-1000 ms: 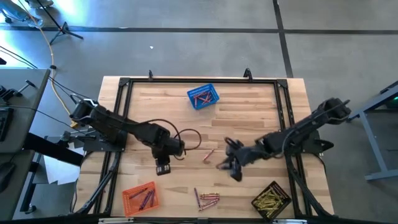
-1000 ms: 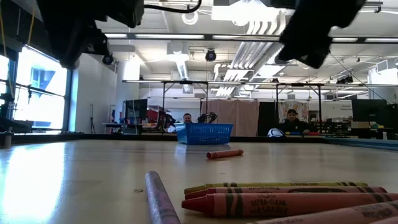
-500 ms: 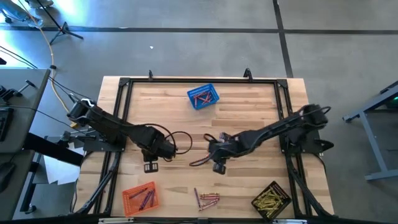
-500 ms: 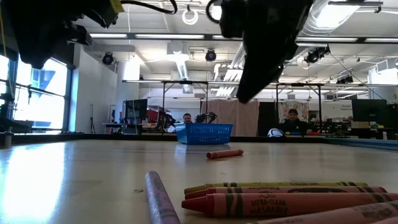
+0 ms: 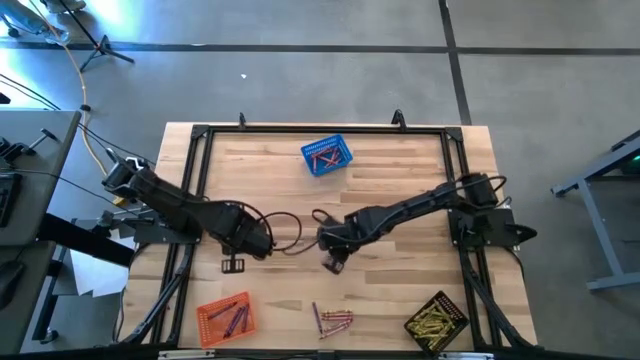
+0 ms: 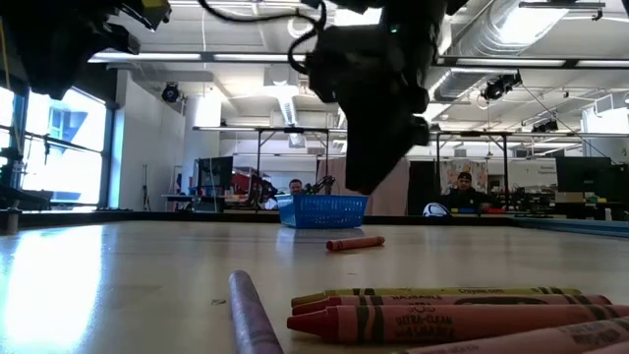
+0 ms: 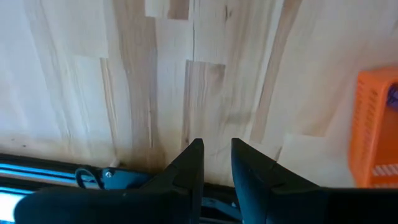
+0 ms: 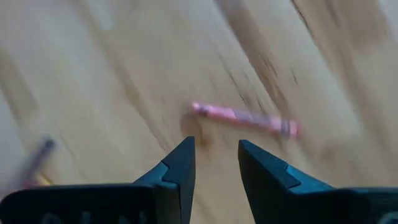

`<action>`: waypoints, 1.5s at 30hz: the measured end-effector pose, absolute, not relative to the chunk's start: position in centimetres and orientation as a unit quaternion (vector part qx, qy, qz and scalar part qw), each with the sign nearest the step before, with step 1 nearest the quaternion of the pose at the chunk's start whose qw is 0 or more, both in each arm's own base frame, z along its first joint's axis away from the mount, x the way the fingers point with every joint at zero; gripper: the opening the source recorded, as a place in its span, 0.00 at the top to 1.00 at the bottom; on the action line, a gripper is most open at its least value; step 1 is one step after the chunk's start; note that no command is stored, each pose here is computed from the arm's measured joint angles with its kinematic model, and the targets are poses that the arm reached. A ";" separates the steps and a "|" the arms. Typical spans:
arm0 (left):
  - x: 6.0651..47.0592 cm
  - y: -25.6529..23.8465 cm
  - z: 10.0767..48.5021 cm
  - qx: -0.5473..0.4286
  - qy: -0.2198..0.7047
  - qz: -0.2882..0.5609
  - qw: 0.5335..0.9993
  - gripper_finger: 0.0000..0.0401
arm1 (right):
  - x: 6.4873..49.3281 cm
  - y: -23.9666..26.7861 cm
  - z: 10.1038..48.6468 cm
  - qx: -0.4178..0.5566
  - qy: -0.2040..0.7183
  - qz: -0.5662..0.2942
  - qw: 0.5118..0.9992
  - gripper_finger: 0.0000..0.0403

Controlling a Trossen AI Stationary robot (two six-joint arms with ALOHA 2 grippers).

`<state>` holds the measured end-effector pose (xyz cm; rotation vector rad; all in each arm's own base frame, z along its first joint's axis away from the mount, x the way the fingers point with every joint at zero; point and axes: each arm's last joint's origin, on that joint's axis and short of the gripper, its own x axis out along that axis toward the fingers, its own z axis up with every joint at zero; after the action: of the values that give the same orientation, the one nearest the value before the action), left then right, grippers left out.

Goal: Sort crayons
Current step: Put the red crayon into the blue bin

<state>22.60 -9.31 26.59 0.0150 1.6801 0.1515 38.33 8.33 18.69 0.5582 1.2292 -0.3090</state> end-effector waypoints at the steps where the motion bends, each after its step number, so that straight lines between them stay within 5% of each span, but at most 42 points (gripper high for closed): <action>1: 22.5 -9.5 26.6 0.012 0.746 0.066 0.662 0.83 | 38.4 8.6 18.7 0.208 0.564 -0.115 0.791 0.73; 6: 22.0 -10.2 26.6 0.034 0.746 0.061 0.662 0.83 | 38.6 10.2 19.0 -0.067 0.541 0.060 0.836 0.73; 12: 21.5 -11.2 26.6 0.034 0.744 0.067 0.664 0.83 | 38.5 11.2 19.0 -0.321 0.487 0.227 0.780 0.73; 45: 20.6 -13.3 26.6 -0.040 0.745 0.087 0.660 0.83 | 40.4 7.8 14.2 -0.265 0.533 0.247 0.765 0.73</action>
<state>20.64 -13.31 26.55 -0.0897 1.6850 0.1976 40.37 7.84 14.21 -0.5764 1.1575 0.5366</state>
